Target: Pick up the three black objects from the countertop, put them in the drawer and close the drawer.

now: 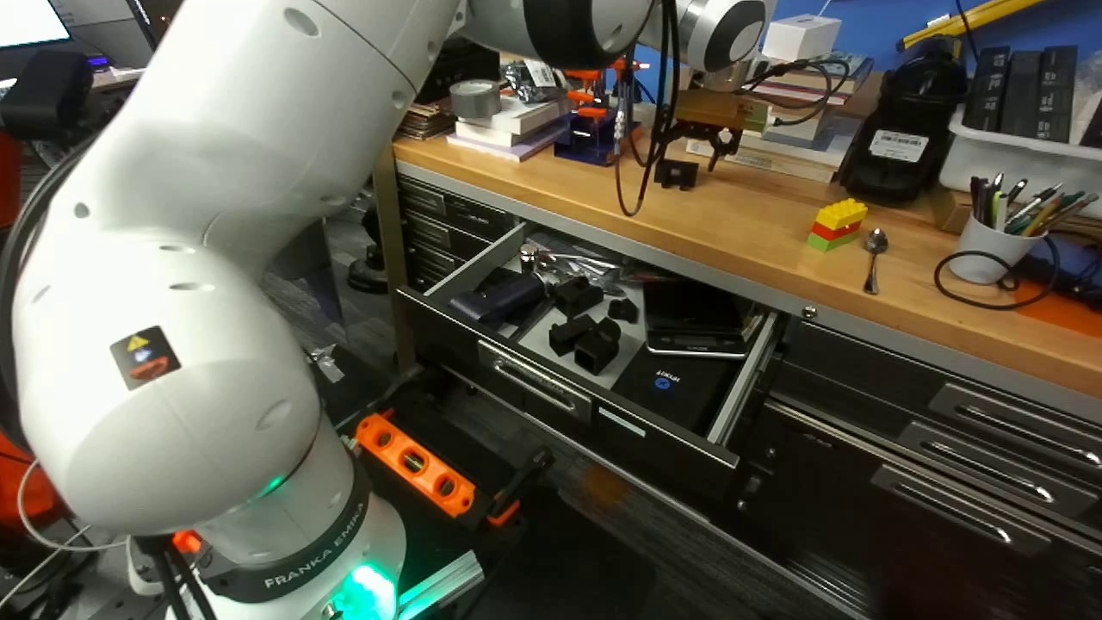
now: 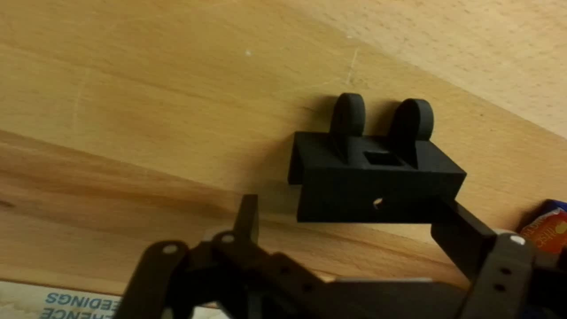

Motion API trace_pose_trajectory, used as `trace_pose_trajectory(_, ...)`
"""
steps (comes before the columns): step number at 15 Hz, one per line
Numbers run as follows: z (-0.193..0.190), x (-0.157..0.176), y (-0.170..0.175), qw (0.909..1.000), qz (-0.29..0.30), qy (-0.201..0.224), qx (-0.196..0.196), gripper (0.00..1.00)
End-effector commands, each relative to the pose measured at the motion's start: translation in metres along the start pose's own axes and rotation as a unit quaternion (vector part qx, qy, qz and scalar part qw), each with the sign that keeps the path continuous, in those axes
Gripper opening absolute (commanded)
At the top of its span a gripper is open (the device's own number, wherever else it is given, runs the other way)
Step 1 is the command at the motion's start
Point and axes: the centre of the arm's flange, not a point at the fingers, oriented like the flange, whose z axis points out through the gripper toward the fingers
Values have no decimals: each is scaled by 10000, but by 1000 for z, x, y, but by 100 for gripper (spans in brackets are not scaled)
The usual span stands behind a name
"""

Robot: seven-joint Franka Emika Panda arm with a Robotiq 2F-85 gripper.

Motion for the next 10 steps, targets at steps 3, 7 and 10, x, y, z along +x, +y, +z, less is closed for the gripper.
trace_pose_trajectory(3, 2, 18, 0, 9989, 338, -300, 136, 100)
trace_pose_trajectory(7, -1, 18, -3, 9977, 561, -353, 106, 100)
trace_pose_trajectory(10, -2, 19, -7, 9967, 713, -383, 68, 100)
